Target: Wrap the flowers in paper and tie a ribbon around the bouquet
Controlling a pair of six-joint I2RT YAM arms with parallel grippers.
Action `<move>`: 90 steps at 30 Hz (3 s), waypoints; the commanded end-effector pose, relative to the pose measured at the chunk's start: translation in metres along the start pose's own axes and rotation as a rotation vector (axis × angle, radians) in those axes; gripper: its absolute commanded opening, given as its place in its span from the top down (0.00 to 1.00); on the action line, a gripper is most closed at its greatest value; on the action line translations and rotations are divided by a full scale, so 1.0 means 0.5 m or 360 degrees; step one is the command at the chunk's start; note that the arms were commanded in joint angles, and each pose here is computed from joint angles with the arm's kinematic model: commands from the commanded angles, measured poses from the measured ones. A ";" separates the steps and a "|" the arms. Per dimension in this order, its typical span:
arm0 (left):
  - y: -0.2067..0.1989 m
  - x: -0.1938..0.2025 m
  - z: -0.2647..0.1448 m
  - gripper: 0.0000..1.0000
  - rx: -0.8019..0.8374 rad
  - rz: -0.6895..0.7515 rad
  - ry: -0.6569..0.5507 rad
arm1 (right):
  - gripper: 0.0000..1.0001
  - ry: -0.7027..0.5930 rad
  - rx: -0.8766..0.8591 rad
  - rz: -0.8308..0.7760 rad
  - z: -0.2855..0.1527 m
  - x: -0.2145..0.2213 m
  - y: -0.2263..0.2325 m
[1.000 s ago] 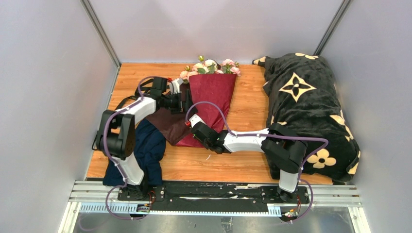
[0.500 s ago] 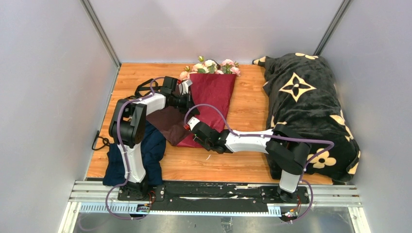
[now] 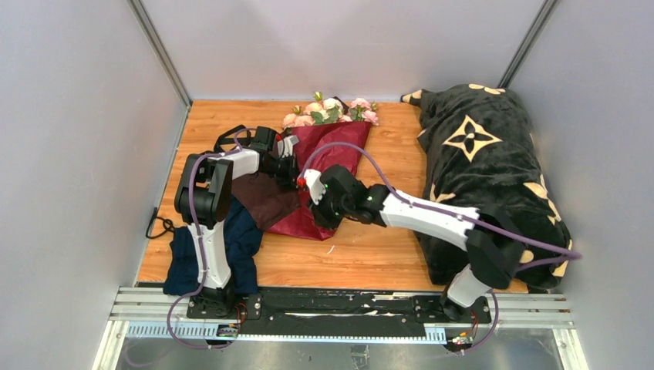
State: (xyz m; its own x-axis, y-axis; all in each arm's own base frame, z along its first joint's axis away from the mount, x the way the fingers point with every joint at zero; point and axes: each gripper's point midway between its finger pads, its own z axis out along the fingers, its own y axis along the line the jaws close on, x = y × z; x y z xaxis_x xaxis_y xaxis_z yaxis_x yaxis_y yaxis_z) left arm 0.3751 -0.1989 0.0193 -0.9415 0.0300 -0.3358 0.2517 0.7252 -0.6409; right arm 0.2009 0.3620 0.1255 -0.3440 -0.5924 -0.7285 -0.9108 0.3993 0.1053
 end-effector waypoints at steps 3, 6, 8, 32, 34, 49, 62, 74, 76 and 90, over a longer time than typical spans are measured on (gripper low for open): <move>0.058 0.055 0.002 1.00 -0.0207 -0.0018 0.0103 | 0.96 0.0121 0.0095 0.0512 0.112 0.061 -0.082; 0.067 0.056 0.001 1.00 -0.0235 -0.0024 0.0104 | 1.00 0.0267 0.0086 0.0560 0.129 0.143 -0.074; 0.071 0.053 0.002 1.00 -0.0241 -0.0030 0.0104 | 1.00 0.0354 0.0134 0.0599 0.113 0.204 -0.071; 0.084 0.124 -0.019 1.00 -0.0306 -0.0024 0.0184 | 1.00 0.0209 -0.0039 0.0612 0.074 0.134 -0.058; 0.088 0.127 -0.019 1.00 -0.0315 -0.0015 0.0191 | 1.00 0.0344 0.0008 0.0686 0.079 0.199 -0.061; 0.094 0.149 -0.015 1.00 -0.0316 -0.0046 0.0231 | 0.29 -0.0083 0.0106 0.1247 0.011 0.114 -0.256; 0.088 0.170 -0.011 1.00 -0.0315 0.0017 0.0306 | 0.90 -0.0086 0.0016 0.1528 0.109 0.146 -0.314; -0.052 0.169 0.073 1.00 -0.0176 0.0265 0.0383 | 0.84 0.0082 0.0548 0.1539 -0.099 0.309 -0.328; -0.050 0.169 0.076 1.00 -0.0188 0.0248 0.0398 | 0.77 0.0211 0.0686 0.1474 -0.137 0.317 -0.332; -0.045 0.181 0.058 1.00 -0.0224 0.0247 0.0387 | 1.00 -0.0224 -0.0076 0.1228 0.083 0.052 -0.191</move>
State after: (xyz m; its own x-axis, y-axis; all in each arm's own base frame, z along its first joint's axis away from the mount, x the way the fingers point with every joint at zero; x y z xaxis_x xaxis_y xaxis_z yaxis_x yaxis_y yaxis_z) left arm 0.3032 -0.2659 0.0172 -0.9033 0.2843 -0.3212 0.4261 0.6807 -0.5959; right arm 0.2988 0.3055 0.0965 -0.7691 -0.0954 -0.6319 -0.4766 0.7445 0.4676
